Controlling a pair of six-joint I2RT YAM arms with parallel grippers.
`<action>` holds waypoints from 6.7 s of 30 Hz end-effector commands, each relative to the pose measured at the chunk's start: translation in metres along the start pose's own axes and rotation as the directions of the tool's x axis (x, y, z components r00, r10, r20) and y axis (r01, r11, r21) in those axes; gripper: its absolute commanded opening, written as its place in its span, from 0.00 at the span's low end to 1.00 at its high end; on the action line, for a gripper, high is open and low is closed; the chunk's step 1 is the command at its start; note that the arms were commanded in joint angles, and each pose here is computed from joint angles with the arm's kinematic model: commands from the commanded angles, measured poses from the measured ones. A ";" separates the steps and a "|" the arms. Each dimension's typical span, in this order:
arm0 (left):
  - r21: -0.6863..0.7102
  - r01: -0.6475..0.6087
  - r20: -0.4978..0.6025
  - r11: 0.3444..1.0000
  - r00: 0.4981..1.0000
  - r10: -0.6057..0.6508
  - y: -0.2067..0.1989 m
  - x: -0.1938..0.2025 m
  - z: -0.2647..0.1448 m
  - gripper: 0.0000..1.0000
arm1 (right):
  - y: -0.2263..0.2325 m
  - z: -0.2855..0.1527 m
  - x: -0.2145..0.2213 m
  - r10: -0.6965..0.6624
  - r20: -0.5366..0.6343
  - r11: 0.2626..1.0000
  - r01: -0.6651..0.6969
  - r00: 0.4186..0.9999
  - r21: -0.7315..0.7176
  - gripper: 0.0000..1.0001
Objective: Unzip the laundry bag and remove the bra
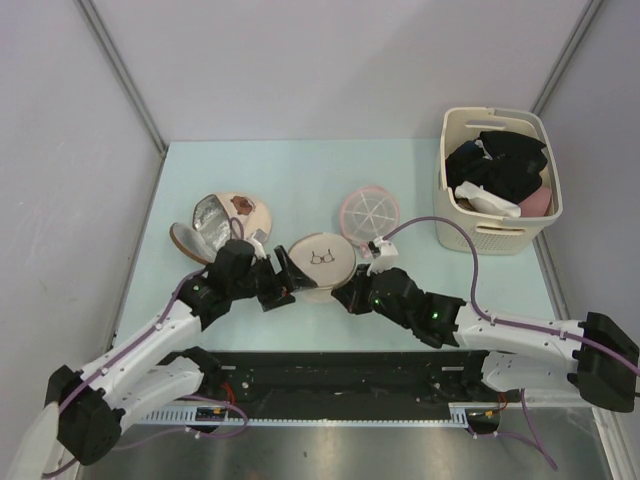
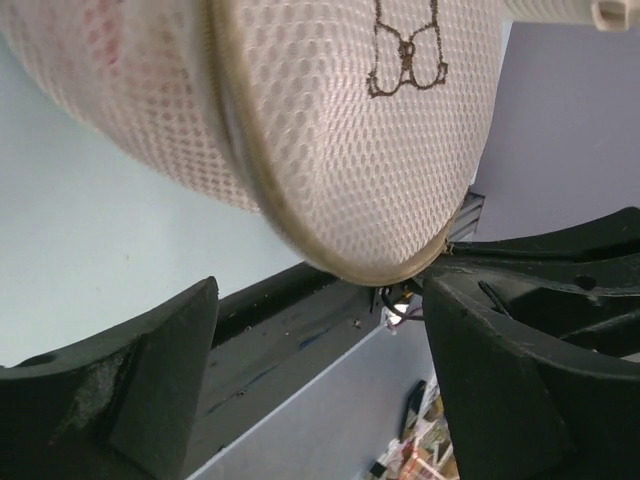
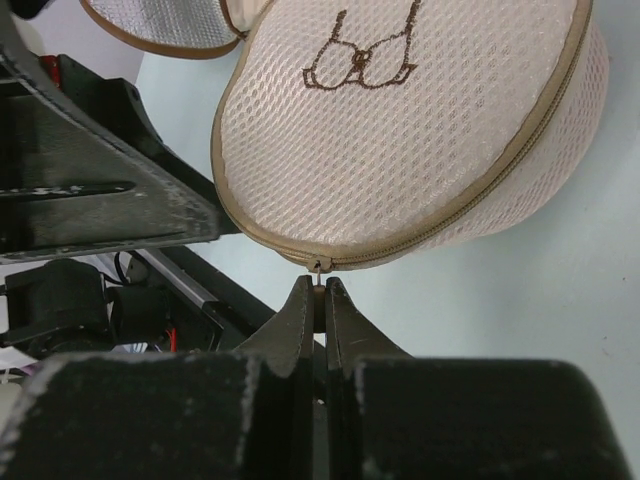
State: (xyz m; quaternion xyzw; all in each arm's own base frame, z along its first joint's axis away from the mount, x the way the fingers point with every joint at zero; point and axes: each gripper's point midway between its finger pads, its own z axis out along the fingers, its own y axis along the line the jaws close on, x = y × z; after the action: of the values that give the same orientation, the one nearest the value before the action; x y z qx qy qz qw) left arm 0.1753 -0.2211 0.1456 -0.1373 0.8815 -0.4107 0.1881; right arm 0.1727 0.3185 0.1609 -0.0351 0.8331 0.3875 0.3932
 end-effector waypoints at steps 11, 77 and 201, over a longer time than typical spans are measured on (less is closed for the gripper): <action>0.052 -0.085 0.087 0.995 0.993 0.080 -0.048 -0.032 0.015 0.00 | 0.004 -0.009 -0.004 -0.068 -0.032 0.998 0.068 0.997 -0.013 0.00; 0.015 -0.309 0.081 0.951 0.948 0.307 -0.055 -0.074 -0.026 1.00 | 0.020 0.022 -0.052 -0.374 -0.021 0.917 0.374 0.927 0.137 0.95; -0.093 -0.366 -0.092 0.926 0.929 0.358 0.005 -0.052 0.029 0.00 | 0.021 0.013 -0.102 -0.141 0.047 0.990 0.141 0.989 -0.001 0.00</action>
State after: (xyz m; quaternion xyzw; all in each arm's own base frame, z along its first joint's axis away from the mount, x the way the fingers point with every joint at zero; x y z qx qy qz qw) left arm 0.2262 -0.2120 0.1181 0.0123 0.9270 -0.3187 0.1975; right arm 0.2385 0.3138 0.2573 -0.0805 0.7980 0.3829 0.4583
